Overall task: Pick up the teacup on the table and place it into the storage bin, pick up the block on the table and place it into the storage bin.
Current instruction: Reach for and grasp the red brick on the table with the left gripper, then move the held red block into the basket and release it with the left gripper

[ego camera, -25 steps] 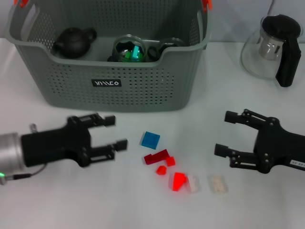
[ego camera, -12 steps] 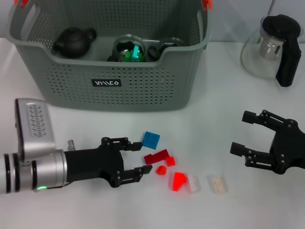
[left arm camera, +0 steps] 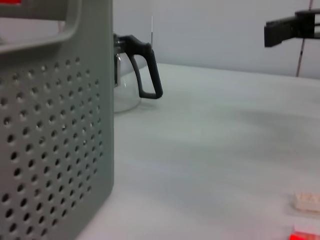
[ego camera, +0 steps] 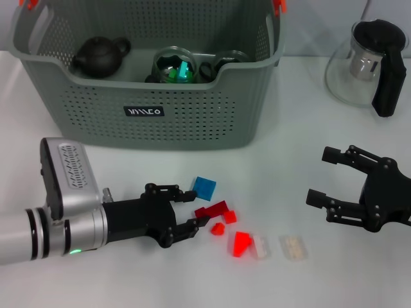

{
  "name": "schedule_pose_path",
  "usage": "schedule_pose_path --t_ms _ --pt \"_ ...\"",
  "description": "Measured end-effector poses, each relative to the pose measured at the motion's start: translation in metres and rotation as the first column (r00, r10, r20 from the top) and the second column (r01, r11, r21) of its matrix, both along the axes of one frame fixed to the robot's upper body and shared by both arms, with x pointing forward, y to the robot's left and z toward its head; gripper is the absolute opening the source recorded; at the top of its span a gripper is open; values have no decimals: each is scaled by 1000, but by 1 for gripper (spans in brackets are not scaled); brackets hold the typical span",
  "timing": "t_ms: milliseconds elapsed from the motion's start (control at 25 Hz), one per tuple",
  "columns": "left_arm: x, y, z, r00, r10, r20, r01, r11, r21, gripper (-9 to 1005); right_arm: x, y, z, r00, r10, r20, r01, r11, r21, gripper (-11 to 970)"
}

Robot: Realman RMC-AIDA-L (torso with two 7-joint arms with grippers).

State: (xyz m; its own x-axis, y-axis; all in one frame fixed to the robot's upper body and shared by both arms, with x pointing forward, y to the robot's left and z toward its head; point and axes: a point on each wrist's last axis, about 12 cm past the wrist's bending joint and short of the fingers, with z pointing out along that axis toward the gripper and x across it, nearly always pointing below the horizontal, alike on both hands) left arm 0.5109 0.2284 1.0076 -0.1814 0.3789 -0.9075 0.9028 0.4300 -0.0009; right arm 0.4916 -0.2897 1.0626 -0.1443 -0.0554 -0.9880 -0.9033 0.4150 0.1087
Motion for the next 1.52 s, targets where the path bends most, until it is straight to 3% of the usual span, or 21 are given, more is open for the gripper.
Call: schedule_pose_path --t_ms 800,1000,1360,1520 --pt "5 -13 -7 1000 5 3 -5 999 33 491 0 1 0 1000 -1 -5 1 1000 3 923" --pt "7 -13 -6 1000 13 4 -13 999 30 302 0 0 0 1000 -1 -4 1 1000 2 923" --pt "7 -13 -4 1000 -7 0 7 1000 29 172 0 -1 2 1000 5 0 -5 1000 6 923" --pt "7 -9 1 1000 -11 -13 11 1000 -4 171 0 -1 2 1000 6 3 -6 1000 9 923"
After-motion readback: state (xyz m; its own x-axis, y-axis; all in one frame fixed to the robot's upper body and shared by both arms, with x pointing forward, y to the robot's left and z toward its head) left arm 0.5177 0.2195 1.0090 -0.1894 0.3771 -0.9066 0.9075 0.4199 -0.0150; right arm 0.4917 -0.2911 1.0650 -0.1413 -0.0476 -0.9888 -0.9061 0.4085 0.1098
